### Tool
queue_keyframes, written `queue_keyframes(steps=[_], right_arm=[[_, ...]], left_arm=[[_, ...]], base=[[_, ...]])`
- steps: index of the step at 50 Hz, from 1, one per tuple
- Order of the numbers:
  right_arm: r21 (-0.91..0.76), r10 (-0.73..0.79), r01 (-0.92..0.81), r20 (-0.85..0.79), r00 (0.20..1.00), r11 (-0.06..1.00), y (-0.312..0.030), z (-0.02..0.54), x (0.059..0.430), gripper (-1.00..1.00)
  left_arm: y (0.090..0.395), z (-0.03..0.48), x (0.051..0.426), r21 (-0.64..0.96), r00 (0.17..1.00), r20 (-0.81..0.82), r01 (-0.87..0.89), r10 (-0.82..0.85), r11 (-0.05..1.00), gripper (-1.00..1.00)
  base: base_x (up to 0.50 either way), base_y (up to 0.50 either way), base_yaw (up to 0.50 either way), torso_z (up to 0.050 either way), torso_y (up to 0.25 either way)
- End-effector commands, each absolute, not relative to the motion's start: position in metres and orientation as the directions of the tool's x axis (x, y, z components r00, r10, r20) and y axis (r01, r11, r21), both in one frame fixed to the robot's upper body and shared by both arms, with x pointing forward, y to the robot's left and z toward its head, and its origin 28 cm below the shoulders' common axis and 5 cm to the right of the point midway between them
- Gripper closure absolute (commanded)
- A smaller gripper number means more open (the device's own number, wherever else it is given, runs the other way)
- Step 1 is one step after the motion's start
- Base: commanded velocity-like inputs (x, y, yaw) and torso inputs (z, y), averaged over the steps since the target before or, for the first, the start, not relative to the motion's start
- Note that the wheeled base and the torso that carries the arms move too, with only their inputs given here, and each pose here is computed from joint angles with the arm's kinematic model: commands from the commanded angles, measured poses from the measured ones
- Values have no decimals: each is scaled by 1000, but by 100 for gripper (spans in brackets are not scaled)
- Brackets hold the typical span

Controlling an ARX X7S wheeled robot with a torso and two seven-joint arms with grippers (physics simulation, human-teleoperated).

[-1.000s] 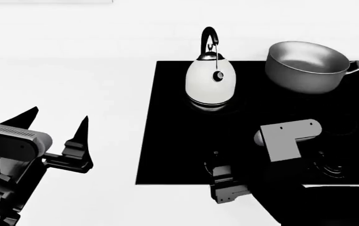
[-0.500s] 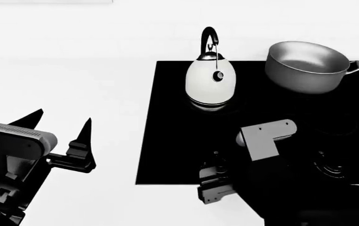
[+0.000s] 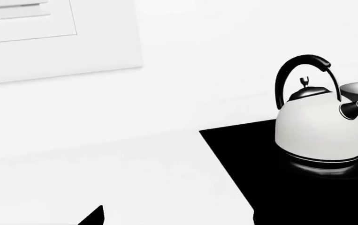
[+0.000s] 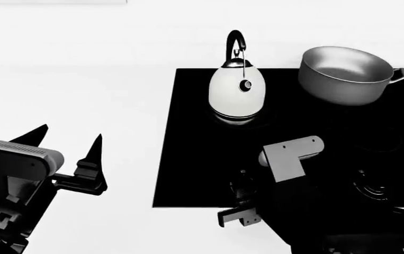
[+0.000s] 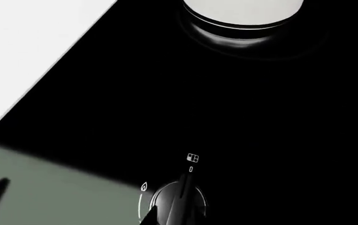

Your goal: Pick the kettle from the counter and place it on a stove burner. Then turn the burner on.

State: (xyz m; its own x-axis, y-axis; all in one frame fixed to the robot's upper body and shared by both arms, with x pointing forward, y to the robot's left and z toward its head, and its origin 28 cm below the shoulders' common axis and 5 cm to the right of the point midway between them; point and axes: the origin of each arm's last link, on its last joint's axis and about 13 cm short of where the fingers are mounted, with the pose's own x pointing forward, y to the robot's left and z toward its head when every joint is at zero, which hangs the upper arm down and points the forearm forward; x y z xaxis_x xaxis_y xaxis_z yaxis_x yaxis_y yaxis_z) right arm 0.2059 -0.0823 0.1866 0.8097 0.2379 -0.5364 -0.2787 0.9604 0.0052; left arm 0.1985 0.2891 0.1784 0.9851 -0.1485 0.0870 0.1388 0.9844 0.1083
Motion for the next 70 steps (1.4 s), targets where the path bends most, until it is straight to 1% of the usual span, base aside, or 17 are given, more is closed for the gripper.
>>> queue_keyframes(steps=[1,17,23,27,41,48,57,58,70], right_arm=[[-8,235,-281,-527,817,960,-82,186,206,100],[-18,231,-282,-528,817,959,-85,184,208,100],[-145,237,-353,-508,828,924,-86,177,204,100],[-190,268,-397,-481,835,898,-88,175,204,100],[-228,258,-397,-467,846,889,-95,173,207,100],[-238,290,-444,-487,824,864,-99,171,202,100],[-264,320,-487,-489,811,833,-108,167,205,100],[-269,338,-513,-497,799,816,-110,166,204,100],[-313,280,-464,-486,828,829,-123,159,216,100]], left_arm=[[289,177,199,108,986,84,137,-147,985,-100],[288,177,201,106,985,84,142,-151,984,-100],[288,176,201,106,986,81,140,-149,984,-100],[287,179,202,114,985,78,147,-156,983,-100],[287,178,202,113,985,76,144,-153,983,-100],[287,179,202,112,985,79,146,-155,983,-100],[287,179,201,112,985,78,143,-152,983,-100],[287,179,201,112,985,79,142,-151,983,-100],[287,177,200,109,986,78,140,-149,984,-100]], base=[[0,0,0,0,0],[0,0,0,0,0],[0,0,0,0,0],[0,0,0,0,0],[2,0,1,0,0],[0,0,0,0,0],[-1,0,0,0,0],[0,0,0,0,0],[0,0,-1,0,0]])
